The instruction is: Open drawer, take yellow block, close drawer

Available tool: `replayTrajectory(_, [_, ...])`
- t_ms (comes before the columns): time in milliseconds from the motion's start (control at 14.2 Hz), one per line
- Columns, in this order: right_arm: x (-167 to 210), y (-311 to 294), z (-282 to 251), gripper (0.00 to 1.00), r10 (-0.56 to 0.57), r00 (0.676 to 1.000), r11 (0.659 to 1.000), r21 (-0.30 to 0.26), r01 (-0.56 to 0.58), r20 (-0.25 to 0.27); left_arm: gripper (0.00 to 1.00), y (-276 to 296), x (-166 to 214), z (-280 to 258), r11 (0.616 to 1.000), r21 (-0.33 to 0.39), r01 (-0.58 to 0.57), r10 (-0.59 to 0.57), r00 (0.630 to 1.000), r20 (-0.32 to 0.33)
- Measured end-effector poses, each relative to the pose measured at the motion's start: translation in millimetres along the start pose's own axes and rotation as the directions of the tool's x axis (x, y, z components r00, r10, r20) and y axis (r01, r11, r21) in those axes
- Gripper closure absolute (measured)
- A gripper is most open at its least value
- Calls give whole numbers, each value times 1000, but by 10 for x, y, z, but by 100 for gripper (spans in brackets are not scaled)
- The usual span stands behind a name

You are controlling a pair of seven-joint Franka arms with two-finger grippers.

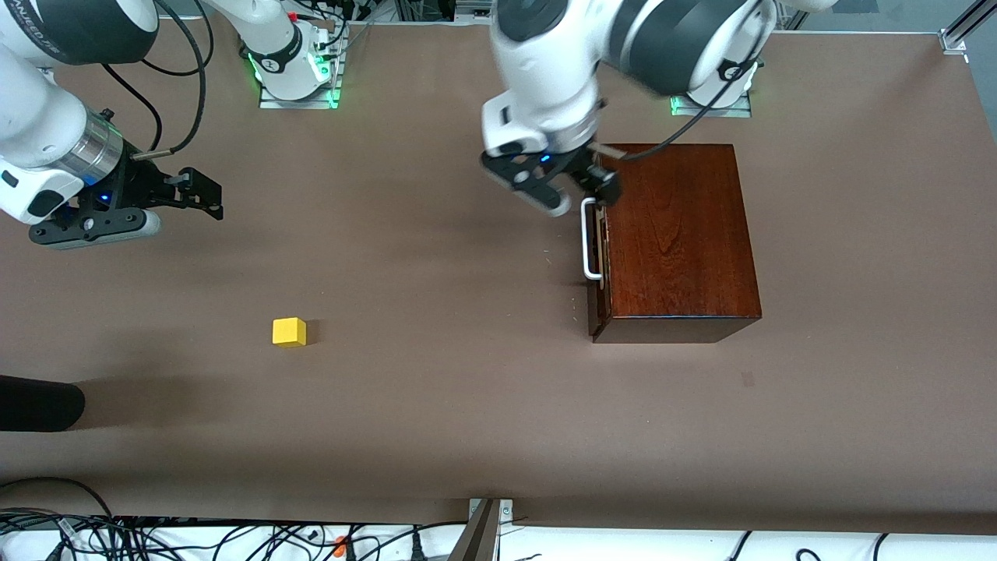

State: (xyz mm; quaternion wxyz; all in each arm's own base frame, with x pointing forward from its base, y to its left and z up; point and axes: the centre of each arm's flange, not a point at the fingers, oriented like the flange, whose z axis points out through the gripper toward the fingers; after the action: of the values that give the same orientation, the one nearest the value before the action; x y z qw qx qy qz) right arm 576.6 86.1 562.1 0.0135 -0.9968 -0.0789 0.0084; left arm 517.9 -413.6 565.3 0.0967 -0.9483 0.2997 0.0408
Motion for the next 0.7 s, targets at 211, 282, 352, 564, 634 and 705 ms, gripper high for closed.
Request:
replayTrajectory(211, [0,0,0,0,0,1000,1000,0,0,0,0,-489,-287,-345,996,0,86,-86,996,-19])
replayTrajectory(282, [0,0,0,0,0,1000,1000,0,0,0,0,-651,-380,-412,992,1,124,-124,992,-12])
replayTrajectory(352, [0,0,0,0,0,1000,1000,0,0,0,0,-836,-463,-474,987,-1,159,-159,987,-14])
replayTrajectory(564, [0,3,-1,0,1,1000,1000,0,-1,0,0,-1486,-732,-580,963,-55,264,-266,964,-12])
replayTrajectory(634, [0,5,-1,0,1,1000,1000,0,-1,0,0,-1700,-840,-569,950,-90,298,-300,954,-1])
replayTrajectory(705, [0,6,-1,0,1,1000,1000,0,-1,0,0,-1892,-951,-543,937,-109,331,-332,943,11])
